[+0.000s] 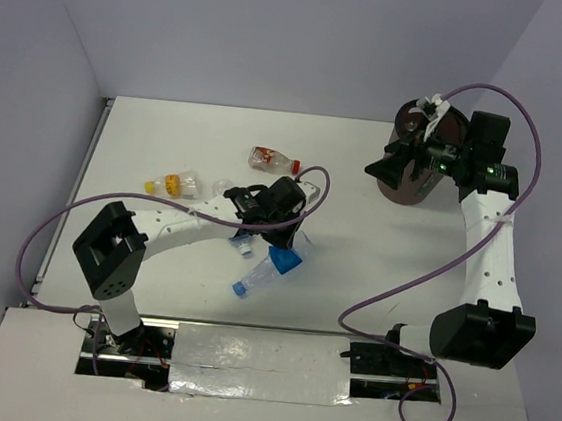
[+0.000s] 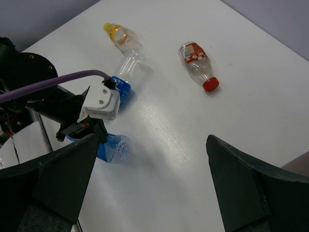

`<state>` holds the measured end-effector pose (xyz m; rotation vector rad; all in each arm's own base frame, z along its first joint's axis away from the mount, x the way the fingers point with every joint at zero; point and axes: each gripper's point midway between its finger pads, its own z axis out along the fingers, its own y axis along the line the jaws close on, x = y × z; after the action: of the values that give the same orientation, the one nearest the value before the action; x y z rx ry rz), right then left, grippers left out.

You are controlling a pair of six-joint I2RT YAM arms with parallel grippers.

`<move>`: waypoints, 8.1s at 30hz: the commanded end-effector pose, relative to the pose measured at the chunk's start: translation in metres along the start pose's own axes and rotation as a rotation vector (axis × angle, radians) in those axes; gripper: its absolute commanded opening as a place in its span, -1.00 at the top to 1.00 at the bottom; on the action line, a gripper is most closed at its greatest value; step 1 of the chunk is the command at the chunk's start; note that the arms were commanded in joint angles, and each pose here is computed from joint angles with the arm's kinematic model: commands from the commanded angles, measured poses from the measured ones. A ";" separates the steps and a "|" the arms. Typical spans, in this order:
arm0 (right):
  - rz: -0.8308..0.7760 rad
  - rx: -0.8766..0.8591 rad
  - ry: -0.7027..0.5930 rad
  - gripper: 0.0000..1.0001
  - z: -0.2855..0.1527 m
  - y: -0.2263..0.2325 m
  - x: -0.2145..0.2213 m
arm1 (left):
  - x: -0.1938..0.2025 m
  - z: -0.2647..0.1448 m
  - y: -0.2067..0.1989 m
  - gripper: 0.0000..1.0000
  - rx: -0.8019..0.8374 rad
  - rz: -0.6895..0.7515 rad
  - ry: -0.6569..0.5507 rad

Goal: Put the plastic bottles in the bin

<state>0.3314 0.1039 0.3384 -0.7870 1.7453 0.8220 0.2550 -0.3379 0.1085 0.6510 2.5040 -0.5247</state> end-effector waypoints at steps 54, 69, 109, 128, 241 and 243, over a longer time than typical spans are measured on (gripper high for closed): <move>0.405 -0.156 0.147 -0.76 0.159 0.137 0.097 | -0.123 -0.158 0.011 1.00 0.549 -0.556 -0.727; 0.234 -0.228 0.219 0.58 0.155 0.139 0.097 | -0.121 -0.183 0.038 -0.99 0.460 -0.579 -0.833; -0.116 0.987 -0.009 -0.99 -0.023 -0.250 -0.055 | 0.011 -0.071 0.160 -0.99 -0.267 -0.996 -0.408; -0.103 0.272 -0.087 -0.99 0.007 -0.053 -0.028 | -0.002 0.011 0.189 -0.99 -0.434 -0.900 -0.216; -0.071 0.973 -0.187 -0.99 -0.067 -0.200 -0.087 | 0.032 -0.166 0.248 -0.99 -0.560 -0.938 -0.594; -0.090 0.813 -0.186 -0.99 -0.050 -0.177 -0.090 | 0.033 -0.164 0.250 -0.99 -0.552 -0.978 -0.593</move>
<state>0.4956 -0.0551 0.3672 -0.1035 1.7457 -0.0791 0.2996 -0.0504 0.1553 -0.7878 2.1007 -0.2288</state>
